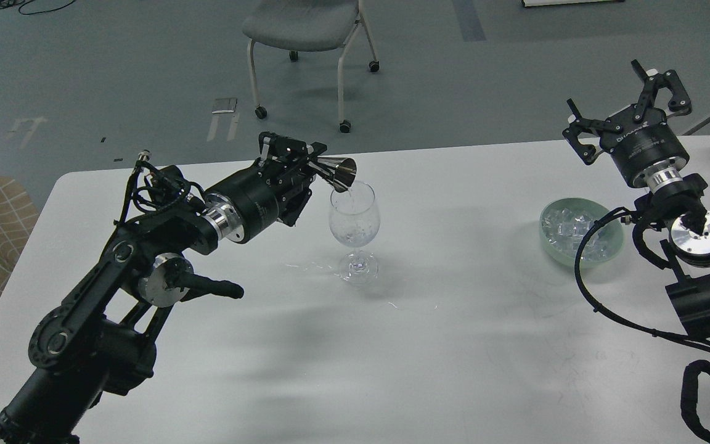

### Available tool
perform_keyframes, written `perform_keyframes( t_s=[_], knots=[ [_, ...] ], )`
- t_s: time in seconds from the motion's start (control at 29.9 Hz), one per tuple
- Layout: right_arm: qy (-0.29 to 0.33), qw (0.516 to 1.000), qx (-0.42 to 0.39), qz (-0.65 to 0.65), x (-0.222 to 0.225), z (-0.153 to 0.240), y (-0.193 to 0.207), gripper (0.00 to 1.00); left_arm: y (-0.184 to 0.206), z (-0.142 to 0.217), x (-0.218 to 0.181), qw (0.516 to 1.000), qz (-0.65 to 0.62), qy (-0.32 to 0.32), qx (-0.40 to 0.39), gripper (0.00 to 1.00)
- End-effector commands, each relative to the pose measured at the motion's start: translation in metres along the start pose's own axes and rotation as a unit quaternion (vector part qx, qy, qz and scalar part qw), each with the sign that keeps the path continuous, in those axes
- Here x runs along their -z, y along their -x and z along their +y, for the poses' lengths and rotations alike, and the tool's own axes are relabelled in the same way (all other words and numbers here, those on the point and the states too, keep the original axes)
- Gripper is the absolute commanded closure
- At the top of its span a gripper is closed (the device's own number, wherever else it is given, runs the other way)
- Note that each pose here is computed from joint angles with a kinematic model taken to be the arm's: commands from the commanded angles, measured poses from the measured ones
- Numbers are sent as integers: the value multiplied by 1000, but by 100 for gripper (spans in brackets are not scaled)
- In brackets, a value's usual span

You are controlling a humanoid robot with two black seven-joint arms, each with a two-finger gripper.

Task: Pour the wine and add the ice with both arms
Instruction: 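Tilt the jigger over the wine glass with the left gripper to pour, then carry the jigger back and set it down near its start spot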

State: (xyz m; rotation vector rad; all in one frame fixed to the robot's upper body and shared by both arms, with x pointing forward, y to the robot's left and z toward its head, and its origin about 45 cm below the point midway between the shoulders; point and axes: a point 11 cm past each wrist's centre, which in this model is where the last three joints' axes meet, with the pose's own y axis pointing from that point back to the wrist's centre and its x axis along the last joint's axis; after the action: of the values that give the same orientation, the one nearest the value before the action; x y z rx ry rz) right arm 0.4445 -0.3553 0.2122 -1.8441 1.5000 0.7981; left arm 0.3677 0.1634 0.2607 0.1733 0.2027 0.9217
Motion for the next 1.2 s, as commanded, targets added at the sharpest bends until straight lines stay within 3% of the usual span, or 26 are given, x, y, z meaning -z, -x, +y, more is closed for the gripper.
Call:
perform_keyframes(
  t_s=[0.0, 0.4, 1.17],
  knots=[
    [0, 1000, 0, 0, 0, 0, 0, 0, 2, -1, -1, 1000, -20, -2, 0, 100],
    [-3, 1000, -2, 2, 4, 1, -2, 0, -12, 3, -6, 997, -71, -9, -19, 100],
    [-5, 1000, -3, 7, 9, 2, -4, 0, -2, 0, -7, 992, -125, -24, -2, 100]
  ],
)
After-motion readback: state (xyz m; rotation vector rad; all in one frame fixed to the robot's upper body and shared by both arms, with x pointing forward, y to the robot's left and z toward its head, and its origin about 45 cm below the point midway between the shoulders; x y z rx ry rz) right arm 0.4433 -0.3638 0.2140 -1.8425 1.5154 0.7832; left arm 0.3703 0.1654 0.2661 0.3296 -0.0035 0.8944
